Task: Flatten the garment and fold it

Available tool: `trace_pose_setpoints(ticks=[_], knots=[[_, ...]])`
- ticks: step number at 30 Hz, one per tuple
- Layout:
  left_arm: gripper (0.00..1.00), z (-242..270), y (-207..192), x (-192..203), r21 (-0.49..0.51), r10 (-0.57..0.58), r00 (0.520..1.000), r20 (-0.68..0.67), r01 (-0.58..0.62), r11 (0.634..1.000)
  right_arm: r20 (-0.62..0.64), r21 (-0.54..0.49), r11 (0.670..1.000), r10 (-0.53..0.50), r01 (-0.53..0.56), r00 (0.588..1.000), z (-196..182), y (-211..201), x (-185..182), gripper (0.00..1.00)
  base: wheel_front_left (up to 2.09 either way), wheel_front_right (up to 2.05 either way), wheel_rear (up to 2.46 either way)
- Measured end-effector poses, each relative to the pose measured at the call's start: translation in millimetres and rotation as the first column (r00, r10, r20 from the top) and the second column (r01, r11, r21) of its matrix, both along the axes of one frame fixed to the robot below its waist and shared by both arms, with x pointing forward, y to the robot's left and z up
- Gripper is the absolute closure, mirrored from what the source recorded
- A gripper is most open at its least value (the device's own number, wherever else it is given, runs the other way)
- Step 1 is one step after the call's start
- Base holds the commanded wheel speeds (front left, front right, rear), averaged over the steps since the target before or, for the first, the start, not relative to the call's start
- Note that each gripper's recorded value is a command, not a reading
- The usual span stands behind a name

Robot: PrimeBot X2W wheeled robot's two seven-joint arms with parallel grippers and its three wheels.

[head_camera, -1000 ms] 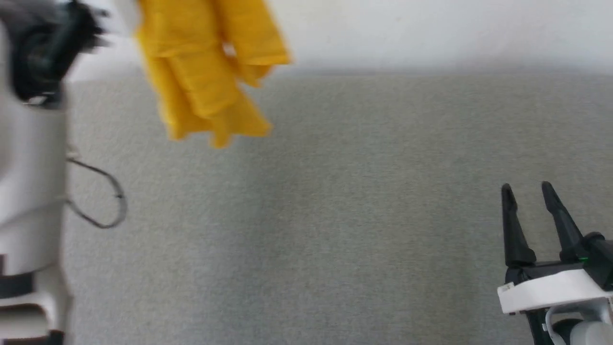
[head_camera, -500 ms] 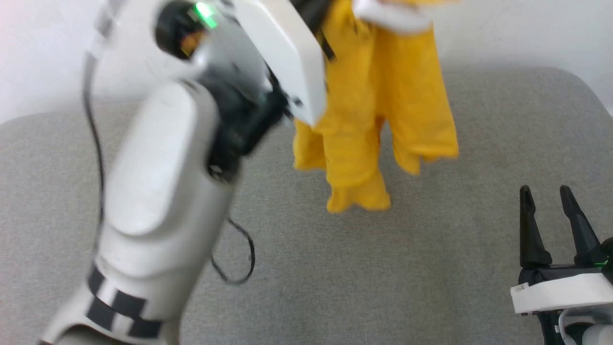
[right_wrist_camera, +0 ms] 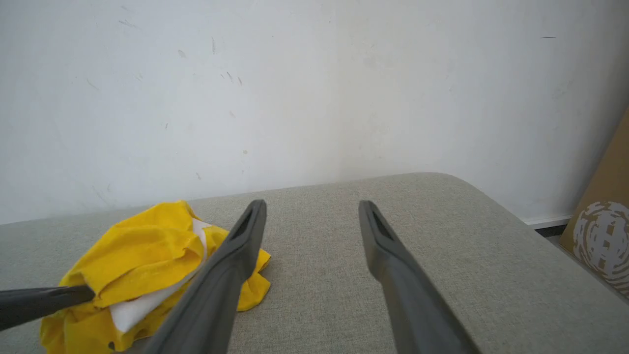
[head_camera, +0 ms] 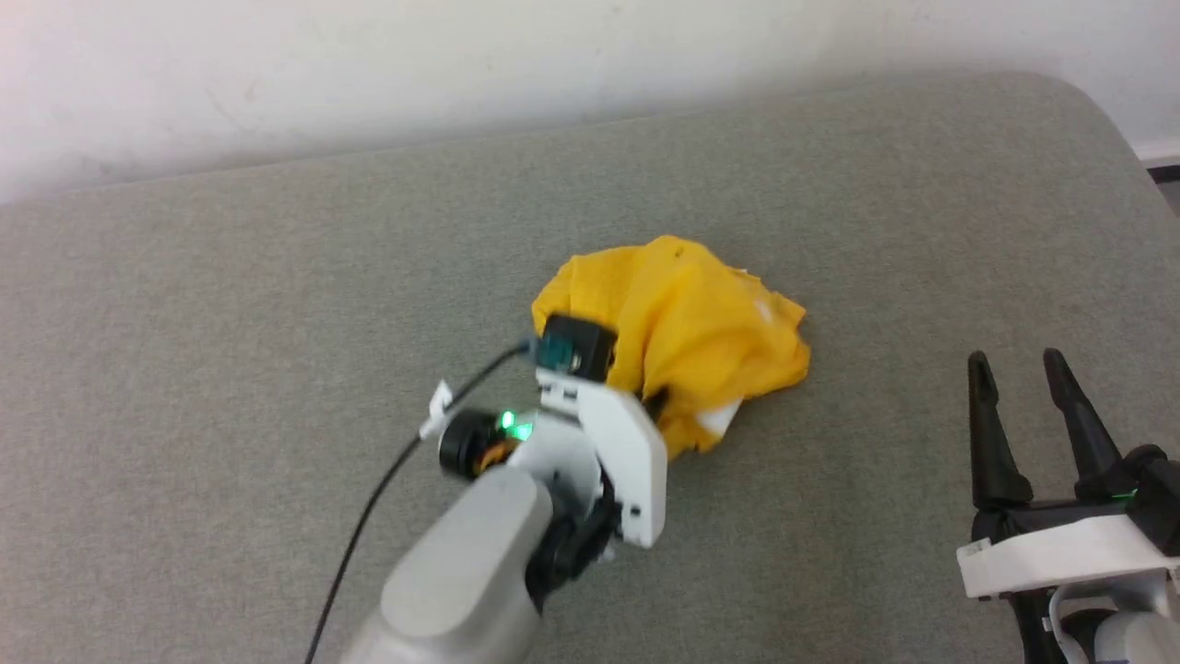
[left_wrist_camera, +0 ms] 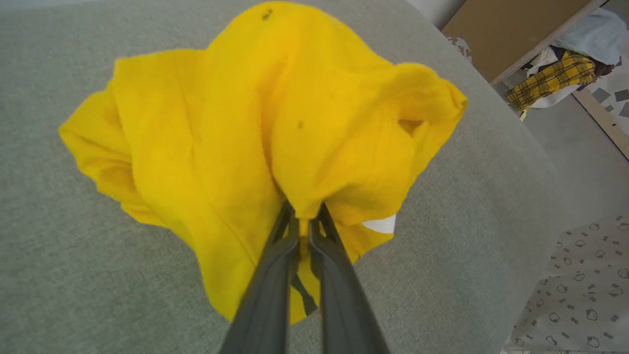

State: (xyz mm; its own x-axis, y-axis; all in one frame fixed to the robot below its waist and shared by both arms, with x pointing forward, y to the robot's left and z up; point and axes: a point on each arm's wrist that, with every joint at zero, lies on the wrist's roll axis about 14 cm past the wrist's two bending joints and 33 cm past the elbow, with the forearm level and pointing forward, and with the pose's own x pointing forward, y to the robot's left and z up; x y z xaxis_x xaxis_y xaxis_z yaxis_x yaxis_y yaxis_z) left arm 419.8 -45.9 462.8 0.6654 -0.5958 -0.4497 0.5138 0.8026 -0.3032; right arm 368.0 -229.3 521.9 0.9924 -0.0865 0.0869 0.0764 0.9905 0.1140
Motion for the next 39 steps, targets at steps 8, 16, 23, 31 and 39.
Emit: trace_pose_setpoints(ticks=[8, 16, 23, 31, 39], knots=[[0.00, -17, 5, -7, -0.046, 0.064, 0.997, -0.034, -0.065, 0.997, -0.007, 0.003, 1.000, 0.004, -0.004, 1.000, -1, 1, -2, 0.00, 0.00, 0.00, 0.00], [0.00, 72, 20, 16, -0.323, 0.221, 0.957, 0.188, -0.152, 0.934, 0.015, 0.006, 1.000, 0.023, -0.023, 1.000, 9, 7, -5, 0.00, 0.00, 0.00, 0.00], [0.00, 110, 132, 16, -0.406, 0.510, 0.750, 0.422, -0.347, 0.846, 0.009, 0.005, 1.000, 0.022, -0.022, 1.000, 8, 7, -9, 0.00, 0.00, 0.00, 0.00], [0.00, 103, 201, -35, -0.313, 0.580, 0.602, 0.548, -0.496, 0.810, -0.038, 0.010, 1.000, 0.008, -0.008, 0.999, -7, 2, -19, 0.00, 0.00, 0.00, 0.00], [0.00, 85, 214, -68, -0.308, 0.639, 0.574, 0.513, -0.572, 0.760, -0.106, 0.021, 1.000, 0.023, -0.021, 0.994, -25, 5, -18, 0.00, 0.00, 0.00, 0.00]])
